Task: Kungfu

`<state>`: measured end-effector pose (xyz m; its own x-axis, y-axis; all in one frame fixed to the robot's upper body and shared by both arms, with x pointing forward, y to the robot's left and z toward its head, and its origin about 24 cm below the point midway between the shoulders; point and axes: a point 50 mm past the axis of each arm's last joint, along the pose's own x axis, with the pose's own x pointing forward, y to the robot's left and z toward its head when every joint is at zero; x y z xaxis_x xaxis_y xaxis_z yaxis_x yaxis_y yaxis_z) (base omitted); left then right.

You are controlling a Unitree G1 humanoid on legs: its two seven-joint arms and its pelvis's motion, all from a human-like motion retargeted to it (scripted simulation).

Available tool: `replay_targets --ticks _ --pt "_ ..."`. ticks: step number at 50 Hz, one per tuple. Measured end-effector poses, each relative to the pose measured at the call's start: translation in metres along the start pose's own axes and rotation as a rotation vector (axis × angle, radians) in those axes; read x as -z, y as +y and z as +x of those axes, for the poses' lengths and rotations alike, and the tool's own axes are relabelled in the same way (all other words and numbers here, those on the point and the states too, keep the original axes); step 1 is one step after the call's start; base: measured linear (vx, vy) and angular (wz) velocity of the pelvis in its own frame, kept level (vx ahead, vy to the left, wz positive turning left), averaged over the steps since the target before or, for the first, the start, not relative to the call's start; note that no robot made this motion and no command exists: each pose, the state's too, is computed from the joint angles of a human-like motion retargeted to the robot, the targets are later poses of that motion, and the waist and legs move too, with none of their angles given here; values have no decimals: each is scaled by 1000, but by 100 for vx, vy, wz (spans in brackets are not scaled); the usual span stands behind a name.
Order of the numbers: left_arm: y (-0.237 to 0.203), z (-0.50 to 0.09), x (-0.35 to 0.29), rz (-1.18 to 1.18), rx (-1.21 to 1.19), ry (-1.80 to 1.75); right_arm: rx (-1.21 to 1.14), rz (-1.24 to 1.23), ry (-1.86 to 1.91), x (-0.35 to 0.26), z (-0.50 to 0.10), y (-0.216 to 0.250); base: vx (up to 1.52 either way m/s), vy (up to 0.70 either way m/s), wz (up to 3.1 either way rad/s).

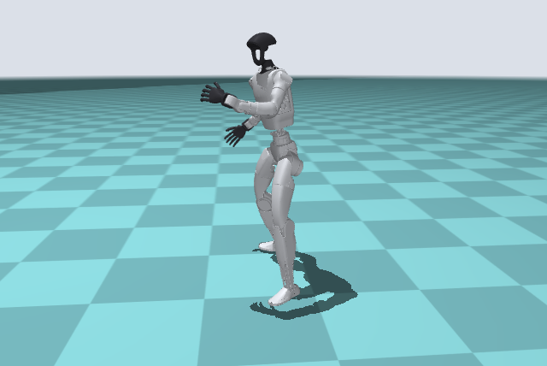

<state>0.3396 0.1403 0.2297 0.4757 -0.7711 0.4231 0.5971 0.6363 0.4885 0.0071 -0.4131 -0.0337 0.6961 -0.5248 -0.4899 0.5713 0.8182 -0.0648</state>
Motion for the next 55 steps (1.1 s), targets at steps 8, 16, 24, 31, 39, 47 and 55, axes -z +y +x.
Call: replay_targets --ticks 8,16,24,31,39,47,55 --pt "54 32 -97 550 -85 -128 112 367 47 57 29 79 53 43 38" --pt "69 34 -149 634 -155 -280 -675 429 379 72 39 294 40 26 12" --pt "88 -7 -145 667 -348 -261 -1295 -290 68 -29 33 427 16 -6 24" --pt "100 -77 -95 470 -531 -107 -1352 -304 -535 -150 14 469 -3 -16 -5" --pt "68 -270 -22 284 -1025 406 -1262 -49 -1427 -338 -63 409 -20 -21 6" --pt "-70 -468 -21 -151 -1361 1134 -907 248 -2145 -426 -171 272 -36 -42 -9" --pt "-222 -531 -69 -409 -1802 1416 -487 402 -2503 -406 -223 184 -39 -46 -27"
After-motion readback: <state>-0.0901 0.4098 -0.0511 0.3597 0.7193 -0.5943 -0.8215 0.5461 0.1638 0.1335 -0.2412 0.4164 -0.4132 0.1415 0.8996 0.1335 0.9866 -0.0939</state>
